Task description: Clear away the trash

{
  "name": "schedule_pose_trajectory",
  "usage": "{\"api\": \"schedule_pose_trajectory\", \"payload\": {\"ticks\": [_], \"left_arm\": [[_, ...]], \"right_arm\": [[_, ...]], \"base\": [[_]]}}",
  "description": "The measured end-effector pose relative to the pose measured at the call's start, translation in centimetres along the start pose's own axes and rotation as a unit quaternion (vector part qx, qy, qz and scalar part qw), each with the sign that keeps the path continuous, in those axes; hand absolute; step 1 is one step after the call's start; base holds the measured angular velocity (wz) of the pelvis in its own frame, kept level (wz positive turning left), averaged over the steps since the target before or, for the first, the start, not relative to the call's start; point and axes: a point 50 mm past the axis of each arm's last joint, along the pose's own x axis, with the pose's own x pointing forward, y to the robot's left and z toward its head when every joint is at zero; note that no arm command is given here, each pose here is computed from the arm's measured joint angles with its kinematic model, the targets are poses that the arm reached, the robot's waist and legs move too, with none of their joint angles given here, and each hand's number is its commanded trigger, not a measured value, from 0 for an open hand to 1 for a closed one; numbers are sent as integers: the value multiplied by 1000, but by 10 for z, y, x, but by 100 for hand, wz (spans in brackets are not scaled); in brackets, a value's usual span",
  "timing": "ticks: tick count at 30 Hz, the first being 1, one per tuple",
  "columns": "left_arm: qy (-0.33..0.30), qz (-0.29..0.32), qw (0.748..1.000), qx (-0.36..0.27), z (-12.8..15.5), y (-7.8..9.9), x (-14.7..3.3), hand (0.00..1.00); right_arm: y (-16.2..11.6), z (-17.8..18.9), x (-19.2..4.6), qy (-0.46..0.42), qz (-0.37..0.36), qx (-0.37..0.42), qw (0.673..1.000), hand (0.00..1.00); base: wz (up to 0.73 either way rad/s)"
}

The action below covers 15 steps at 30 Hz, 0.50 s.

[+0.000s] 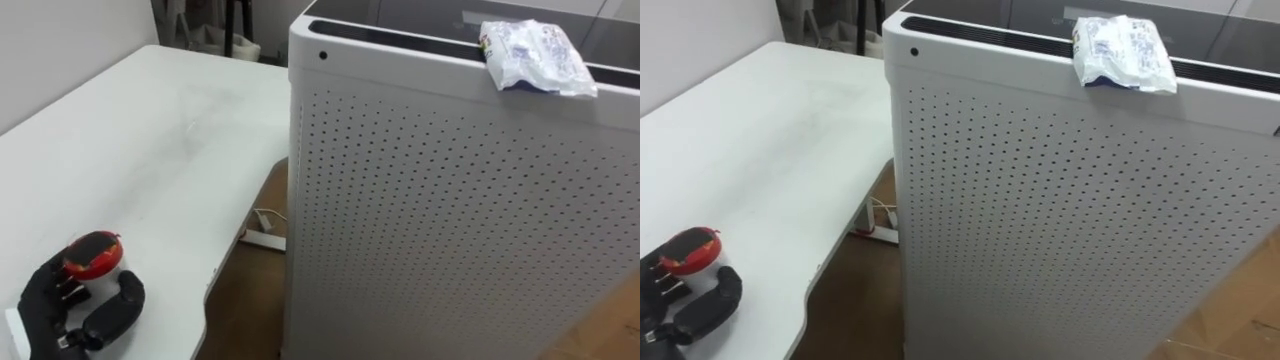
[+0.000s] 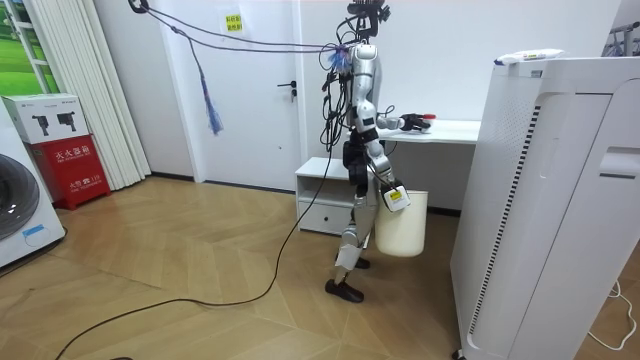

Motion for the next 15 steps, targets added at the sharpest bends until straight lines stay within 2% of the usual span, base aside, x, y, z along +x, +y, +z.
{"api": "schedule_pose_trajectory", "payload": {"ticks": [8, 15], "left_arm": [[8, 4, 1000, -5, -4, 2, 2, 100], [27, -5, 999, -32, -3, -7, 8, 100]], "right_arm": [[2, 0, 1, 5, 6, 3, 1000, 100], [6, -1, 2, 7, 12, 14, 1000, 100]], "base": [[-9], [-1]]}}
